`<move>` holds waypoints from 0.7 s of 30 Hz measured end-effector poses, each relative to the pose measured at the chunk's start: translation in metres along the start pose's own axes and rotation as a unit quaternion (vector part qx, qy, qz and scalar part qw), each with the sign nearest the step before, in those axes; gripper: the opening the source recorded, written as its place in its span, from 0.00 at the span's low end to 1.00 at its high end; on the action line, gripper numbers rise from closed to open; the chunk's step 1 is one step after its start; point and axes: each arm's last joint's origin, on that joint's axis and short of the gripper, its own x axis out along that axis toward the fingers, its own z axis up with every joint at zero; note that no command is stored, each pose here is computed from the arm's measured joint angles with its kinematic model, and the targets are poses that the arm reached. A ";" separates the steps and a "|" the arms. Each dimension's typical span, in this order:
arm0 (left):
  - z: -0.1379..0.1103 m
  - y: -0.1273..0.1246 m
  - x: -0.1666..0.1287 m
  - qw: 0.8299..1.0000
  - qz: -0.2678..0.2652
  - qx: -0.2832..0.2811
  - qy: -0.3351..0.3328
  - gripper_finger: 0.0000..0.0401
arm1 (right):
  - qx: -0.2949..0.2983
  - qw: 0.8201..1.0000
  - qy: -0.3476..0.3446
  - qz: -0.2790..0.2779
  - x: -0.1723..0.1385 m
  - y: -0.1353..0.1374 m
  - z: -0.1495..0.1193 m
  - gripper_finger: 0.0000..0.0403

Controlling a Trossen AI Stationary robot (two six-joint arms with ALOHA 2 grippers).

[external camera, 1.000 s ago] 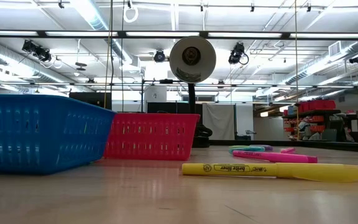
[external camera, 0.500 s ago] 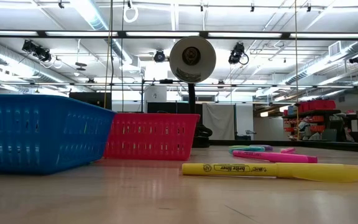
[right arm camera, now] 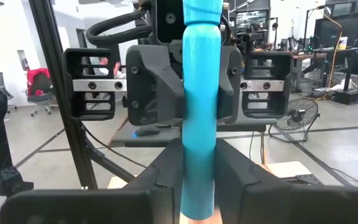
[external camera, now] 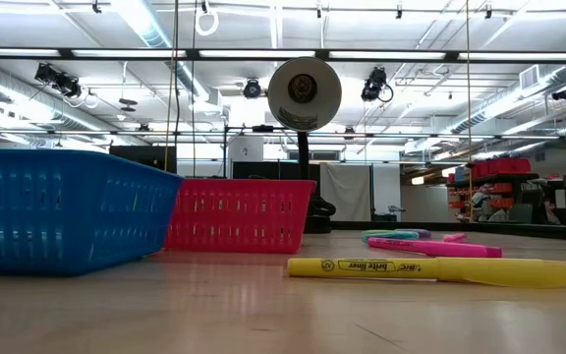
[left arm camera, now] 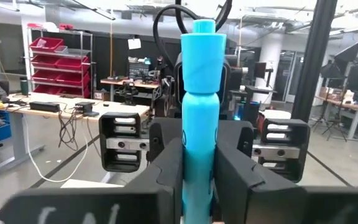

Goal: Pick & Place Markers
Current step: Put the blue highlighter pen into the blue bin

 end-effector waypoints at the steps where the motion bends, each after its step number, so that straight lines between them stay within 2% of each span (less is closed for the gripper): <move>1: 0.000 0.000 0.000 1.000 -0.001 0.000 0.000 0.17 | 0.000 1.000 0.000 0.000 0.000 0.000 0.000 0.18; 13: 0.004 0.002 -0.004 1.000 0.014 -0.001 -0.002 0.17 | -0.013 1.000 0.002 -0.003 -0.003 0.000 0.002 0.28; 21: 0.012 0.007 -0.024 0.999 0.024 -0.004 0.037 0.17 | -0.010 1.000 -0.011 0.003 -0.020 -0.003 0.016 0.43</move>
